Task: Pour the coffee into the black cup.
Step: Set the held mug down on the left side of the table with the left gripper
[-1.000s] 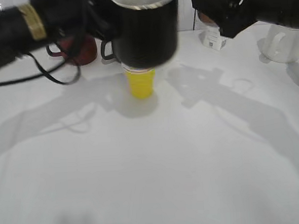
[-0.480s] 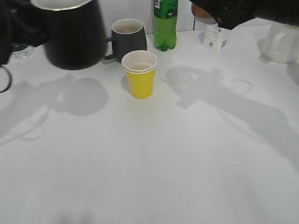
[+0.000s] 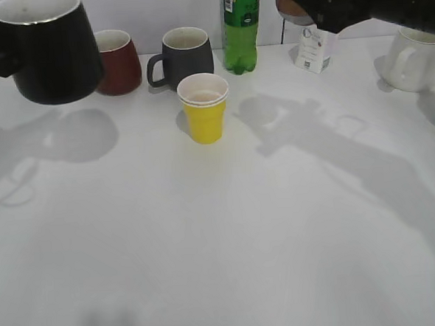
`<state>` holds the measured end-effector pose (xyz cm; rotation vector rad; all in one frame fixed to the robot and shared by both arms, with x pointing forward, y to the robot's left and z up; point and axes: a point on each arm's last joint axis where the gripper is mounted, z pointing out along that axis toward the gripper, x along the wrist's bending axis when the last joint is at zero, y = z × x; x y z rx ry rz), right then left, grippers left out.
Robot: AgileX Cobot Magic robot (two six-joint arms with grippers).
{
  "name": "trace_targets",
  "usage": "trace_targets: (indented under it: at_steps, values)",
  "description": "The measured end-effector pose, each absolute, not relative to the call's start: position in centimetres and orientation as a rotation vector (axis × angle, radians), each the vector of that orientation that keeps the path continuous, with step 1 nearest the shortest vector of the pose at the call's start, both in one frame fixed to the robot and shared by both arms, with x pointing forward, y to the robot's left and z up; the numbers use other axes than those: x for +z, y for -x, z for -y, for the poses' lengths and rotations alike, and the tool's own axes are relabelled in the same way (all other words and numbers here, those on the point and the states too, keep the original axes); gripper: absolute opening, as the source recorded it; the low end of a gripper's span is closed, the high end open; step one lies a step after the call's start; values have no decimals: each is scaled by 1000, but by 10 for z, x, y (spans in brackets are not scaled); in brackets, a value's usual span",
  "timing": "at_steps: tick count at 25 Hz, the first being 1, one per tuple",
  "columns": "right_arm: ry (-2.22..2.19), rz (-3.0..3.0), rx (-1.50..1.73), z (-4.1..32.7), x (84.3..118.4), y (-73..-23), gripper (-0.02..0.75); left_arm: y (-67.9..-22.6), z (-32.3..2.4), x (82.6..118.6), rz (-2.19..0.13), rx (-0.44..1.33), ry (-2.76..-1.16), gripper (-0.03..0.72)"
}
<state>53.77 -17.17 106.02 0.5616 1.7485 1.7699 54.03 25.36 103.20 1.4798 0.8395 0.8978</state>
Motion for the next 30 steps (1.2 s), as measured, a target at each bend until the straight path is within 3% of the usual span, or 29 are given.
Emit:
trace_targets:
  at_steps: [15, 30]
  values:
    - [-562, -1748, 1770, 172, 1060, -538, 534, -575, -272, 974, -1014, 1025, -1356, 33]
    - [-570, -1753, 1762, 172, 1060, -538, 534, -587, -278, 908, -1117, 1021, -1376, 33]
